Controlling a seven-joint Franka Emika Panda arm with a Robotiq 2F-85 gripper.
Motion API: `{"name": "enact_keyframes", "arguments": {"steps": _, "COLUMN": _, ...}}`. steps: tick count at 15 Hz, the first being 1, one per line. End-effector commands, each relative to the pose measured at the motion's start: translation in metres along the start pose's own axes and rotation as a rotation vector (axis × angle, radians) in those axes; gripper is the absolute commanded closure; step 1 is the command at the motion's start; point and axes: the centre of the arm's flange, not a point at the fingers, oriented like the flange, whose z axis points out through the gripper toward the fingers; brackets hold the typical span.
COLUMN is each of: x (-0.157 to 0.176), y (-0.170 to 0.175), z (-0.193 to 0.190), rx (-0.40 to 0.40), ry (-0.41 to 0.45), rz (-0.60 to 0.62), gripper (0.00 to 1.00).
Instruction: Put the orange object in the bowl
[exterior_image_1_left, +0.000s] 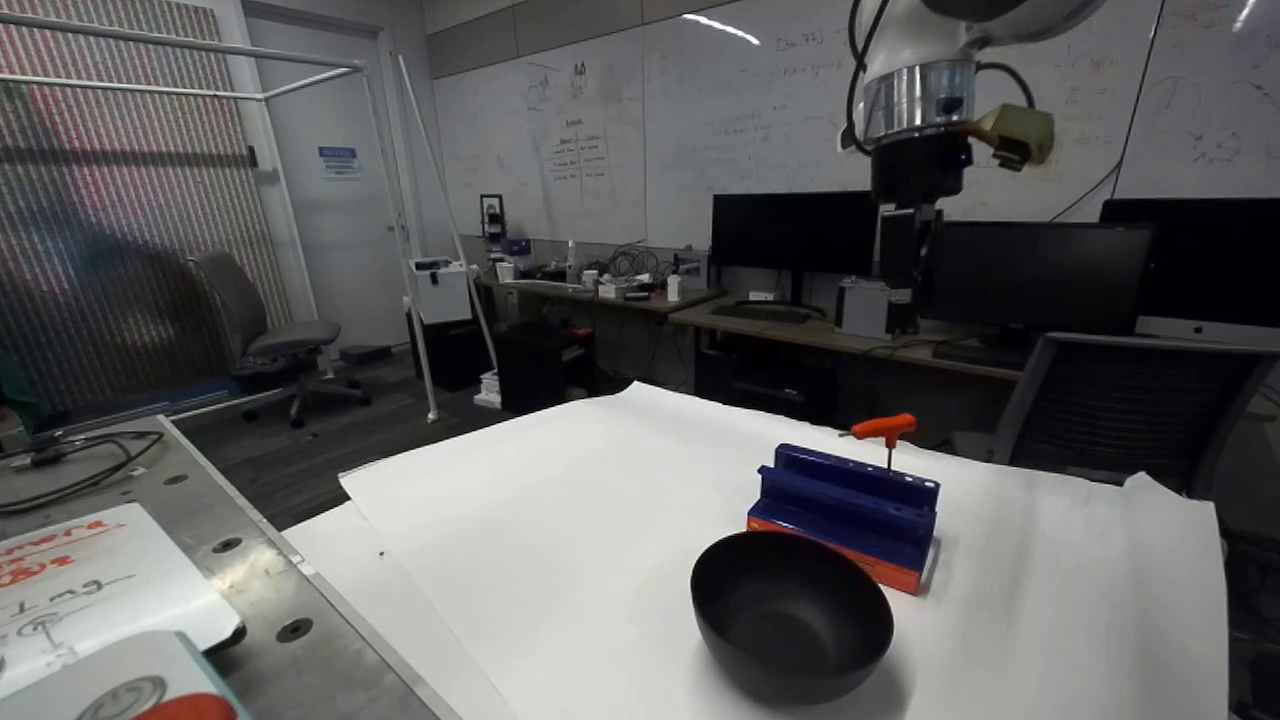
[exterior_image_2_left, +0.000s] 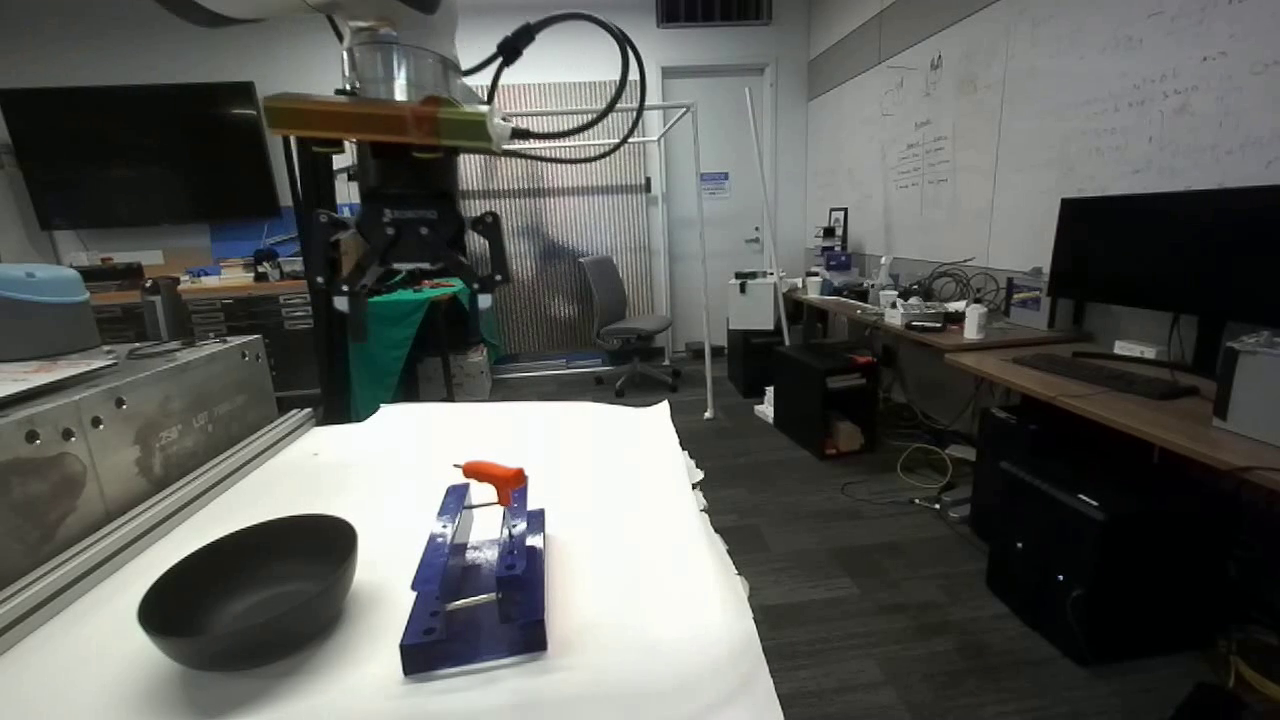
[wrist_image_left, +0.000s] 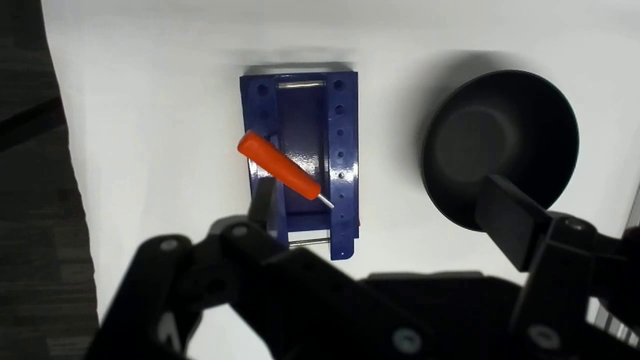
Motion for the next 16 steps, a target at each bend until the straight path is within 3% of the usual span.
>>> {"name": "enact_keyframes", "arguments": {"steps": 1, "x": 0.043, "y": 0.03, "z": 0.002, "rx": 0.077, "ry": -0.069, "rz": -0.067, "gripper": 0.0}}
{"name": "enact_keyframes", "arguments": {"steps": 5, "x": 0.054, "y": 0.038, "z": 0.035, "rx": 0.103, "ry": -0.133, "rz": -0.132, "gripper": 0.0}}
{"name": "enact_keyframes", "arguments": {"steps": 16, "x": 0.067, "y": 0.064, "z": 0.086, "rx": 0.139, "ry": -0.133, "rz": -0.216, "gripper": 0.0}}
